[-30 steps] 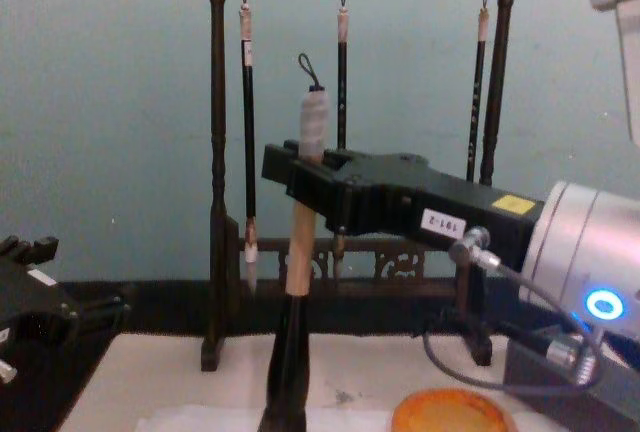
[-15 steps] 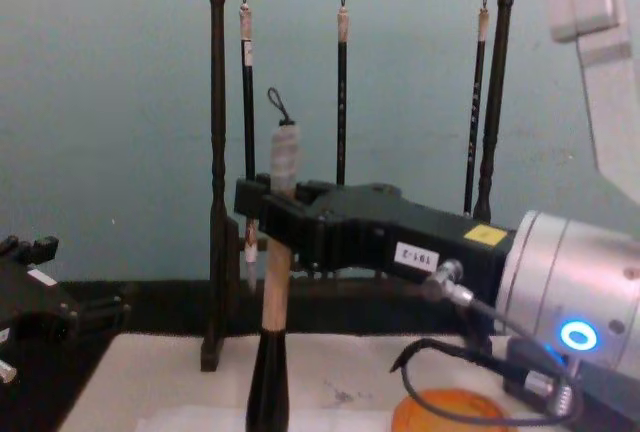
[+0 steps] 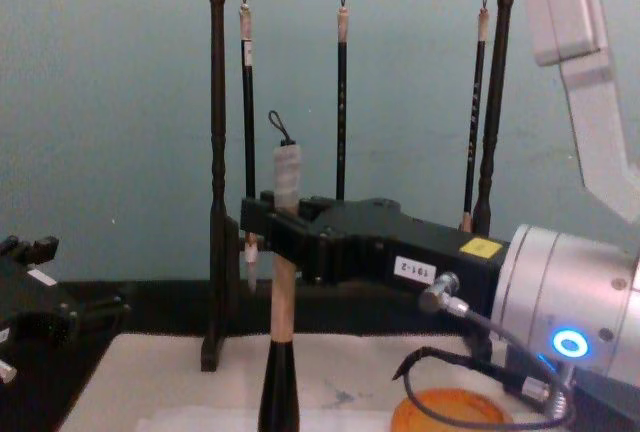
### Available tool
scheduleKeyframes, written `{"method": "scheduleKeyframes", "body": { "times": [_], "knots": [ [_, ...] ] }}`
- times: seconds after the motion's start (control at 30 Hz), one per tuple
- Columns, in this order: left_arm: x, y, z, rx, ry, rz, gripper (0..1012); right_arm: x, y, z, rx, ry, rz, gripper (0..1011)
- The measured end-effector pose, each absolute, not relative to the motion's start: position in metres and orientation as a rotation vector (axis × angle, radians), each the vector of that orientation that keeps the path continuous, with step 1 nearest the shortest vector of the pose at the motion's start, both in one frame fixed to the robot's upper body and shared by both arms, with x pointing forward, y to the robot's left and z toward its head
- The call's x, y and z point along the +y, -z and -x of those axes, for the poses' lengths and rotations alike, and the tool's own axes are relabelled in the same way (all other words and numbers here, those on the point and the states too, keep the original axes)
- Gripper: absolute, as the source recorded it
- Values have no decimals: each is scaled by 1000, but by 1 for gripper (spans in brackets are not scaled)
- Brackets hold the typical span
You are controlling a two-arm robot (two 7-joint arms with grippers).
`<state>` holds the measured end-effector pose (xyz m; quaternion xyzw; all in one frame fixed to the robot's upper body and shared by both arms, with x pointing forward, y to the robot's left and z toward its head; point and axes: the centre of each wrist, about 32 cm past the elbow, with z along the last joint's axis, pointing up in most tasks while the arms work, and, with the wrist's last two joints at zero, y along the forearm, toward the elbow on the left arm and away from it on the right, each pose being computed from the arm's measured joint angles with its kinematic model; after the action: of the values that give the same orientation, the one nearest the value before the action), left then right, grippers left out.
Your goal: Pick up the brush from the inkstone, write on the paper, then place the brush back to its original position.
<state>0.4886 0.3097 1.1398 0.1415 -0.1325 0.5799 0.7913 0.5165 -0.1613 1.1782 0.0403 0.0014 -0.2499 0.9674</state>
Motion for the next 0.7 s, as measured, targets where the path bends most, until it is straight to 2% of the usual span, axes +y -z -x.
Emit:
{"method": "scheduleKeyframes", "body": {
  "times": [0.7],
  "knots": [
    [310, -1140, -489, -285, -1248, -304, 1010, -168, -1181, -524, -13, 539, -80, 156]
  ]
}}
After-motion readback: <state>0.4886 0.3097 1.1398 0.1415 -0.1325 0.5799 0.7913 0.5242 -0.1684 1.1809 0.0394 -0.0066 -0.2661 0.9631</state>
